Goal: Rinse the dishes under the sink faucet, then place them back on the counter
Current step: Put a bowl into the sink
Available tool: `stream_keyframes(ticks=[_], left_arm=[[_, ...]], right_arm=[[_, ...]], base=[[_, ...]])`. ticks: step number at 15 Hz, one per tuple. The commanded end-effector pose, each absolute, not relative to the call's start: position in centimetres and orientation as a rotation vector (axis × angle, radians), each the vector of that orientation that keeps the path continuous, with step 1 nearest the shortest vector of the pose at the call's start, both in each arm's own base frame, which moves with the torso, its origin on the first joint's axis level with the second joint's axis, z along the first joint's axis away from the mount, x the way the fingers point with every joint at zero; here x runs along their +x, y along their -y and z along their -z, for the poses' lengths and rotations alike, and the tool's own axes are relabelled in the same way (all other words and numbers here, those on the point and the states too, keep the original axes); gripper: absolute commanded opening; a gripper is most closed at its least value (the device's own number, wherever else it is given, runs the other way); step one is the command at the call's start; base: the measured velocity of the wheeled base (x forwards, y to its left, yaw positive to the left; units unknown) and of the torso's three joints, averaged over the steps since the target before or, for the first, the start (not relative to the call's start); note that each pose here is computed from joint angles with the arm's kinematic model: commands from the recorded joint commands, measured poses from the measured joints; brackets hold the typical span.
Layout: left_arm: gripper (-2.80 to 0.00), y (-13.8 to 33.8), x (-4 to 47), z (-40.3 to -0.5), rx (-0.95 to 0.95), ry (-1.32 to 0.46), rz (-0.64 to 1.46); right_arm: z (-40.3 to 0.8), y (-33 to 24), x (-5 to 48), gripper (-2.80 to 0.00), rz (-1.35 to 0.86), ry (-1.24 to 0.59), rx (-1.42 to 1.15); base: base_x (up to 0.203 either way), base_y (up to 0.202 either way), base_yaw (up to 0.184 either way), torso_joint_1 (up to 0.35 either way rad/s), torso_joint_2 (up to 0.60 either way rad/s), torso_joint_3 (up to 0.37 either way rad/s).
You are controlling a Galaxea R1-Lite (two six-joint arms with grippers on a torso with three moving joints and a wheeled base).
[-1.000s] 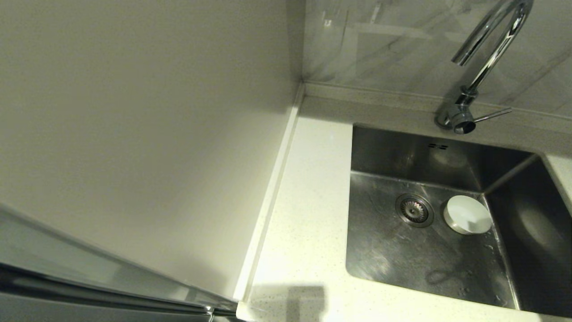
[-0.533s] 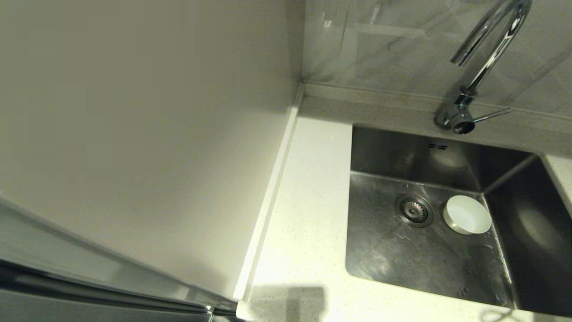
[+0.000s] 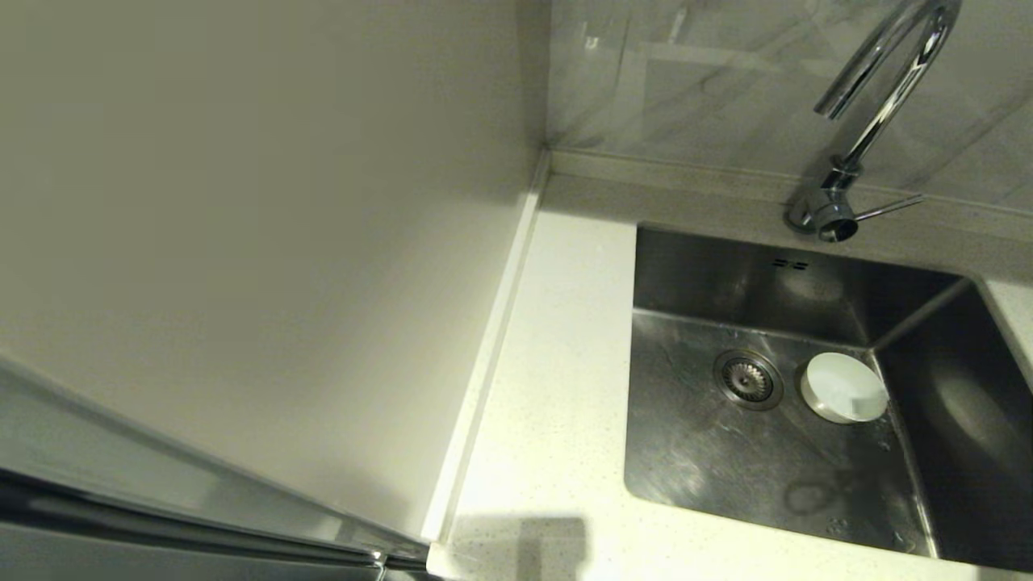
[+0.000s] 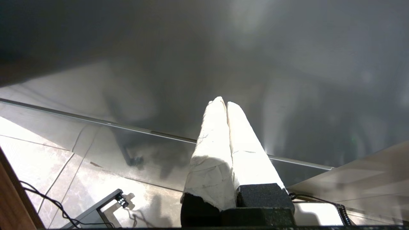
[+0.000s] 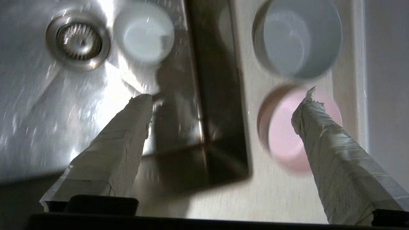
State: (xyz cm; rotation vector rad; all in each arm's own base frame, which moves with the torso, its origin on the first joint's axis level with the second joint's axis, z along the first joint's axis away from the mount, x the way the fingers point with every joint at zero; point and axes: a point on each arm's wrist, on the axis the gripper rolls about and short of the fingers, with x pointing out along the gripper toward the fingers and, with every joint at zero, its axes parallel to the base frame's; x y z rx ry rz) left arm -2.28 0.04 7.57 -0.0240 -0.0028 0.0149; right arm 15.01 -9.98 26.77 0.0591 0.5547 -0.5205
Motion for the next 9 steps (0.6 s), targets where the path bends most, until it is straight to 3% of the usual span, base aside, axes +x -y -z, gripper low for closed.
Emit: stream_keyframes(ticks=[1, 4, 9], left_arm=[[-2.8, 0.0, -2.3, -7.6, -0.025, 0.006, -0.015], [-2.8, 0.0, -2.3, -7.6, -0.025, 0.006, -0.015], [-2.8, 0.0, -2.3, -7.6, -0.025, 0.006, -0.015]], right_arm=[[-23.6, 14.9, 20.1, 0.0, 0.528, -0.659, 0.121], [-23.3, 18.9, 21.4, 0.0, 0.524, -0.61, 0.173], [-23.9, 20.4, 20.4, 0.0, 0.54, -0.576, 0.181]], base=[[0.0, 0.0, 0.0, 0.0, 0.0, 0.0], [0.0, 0.0, 0.0, 0.0, 0.0, 0.0], [0.0, 0.0, 0.0, 0.0, 0.0, 0.0]])
